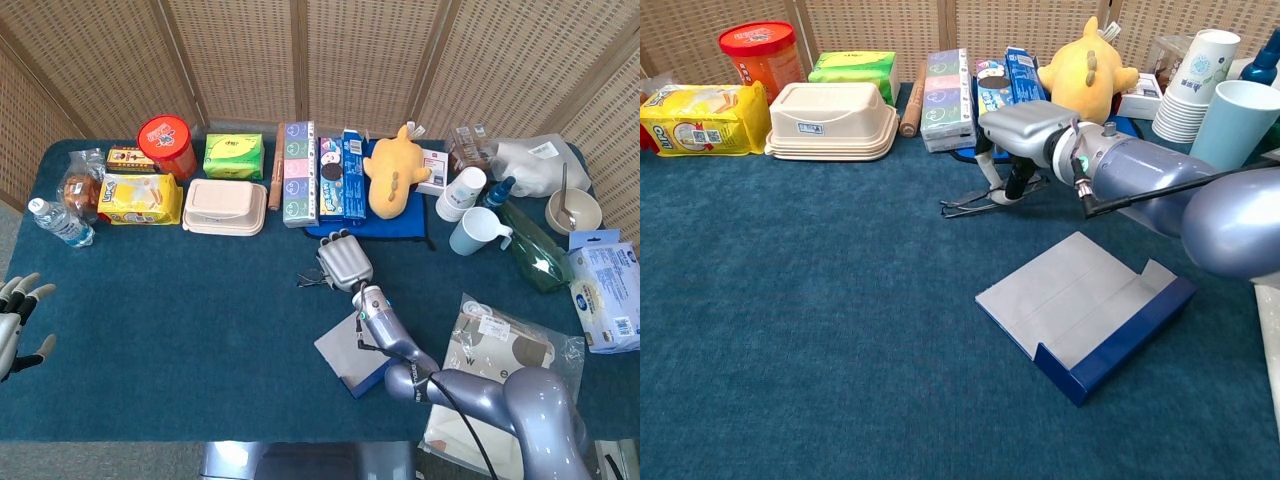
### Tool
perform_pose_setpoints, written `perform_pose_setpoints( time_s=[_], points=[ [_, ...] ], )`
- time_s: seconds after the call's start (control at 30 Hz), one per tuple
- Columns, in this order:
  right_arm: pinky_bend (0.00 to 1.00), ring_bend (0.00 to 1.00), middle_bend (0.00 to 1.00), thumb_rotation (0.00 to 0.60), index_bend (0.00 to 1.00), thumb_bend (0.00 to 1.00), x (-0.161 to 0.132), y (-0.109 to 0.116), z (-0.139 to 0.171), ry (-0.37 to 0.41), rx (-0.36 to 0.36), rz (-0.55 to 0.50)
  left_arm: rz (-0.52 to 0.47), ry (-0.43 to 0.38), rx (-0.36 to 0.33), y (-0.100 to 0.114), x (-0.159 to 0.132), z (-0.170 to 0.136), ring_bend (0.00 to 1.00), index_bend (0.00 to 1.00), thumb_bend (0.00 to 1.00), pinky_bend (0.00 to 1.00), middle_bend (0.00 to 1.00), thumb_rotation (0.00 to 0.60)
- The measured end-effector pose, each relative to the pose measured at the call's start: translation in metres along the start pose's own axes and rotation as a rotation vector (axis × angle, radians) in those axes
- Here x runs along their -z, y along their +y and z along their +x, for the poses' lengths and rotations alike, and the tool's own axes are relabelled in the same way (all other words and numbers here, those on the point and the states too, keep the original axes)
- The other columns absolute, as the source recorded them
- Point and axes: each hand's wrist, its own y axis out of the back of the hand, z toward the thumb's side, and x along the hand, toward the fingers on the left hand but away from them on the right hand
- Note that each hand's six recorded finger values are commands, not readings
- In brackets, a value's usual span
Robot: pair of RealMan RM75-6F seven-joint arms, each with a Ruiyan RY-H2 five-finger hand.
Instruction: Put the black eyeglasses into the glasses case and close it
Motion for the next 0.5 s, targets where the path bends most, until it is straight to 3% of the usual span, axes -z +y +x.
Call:
perform_pose_setpoints(
  time_s=[0.5],
  points=[
    [0.28, 0.29, 0.41, 0.6, 0.67, 0.31, -0.007, 0.017, 0.029, 0.039, 0.018, -0.111, 0.002, -0.011, -0.003, 0.0, -0.001, 0.005, 0.0, 0.16, 0.32, 0.0, 0.07, 0.6]
  ],
)
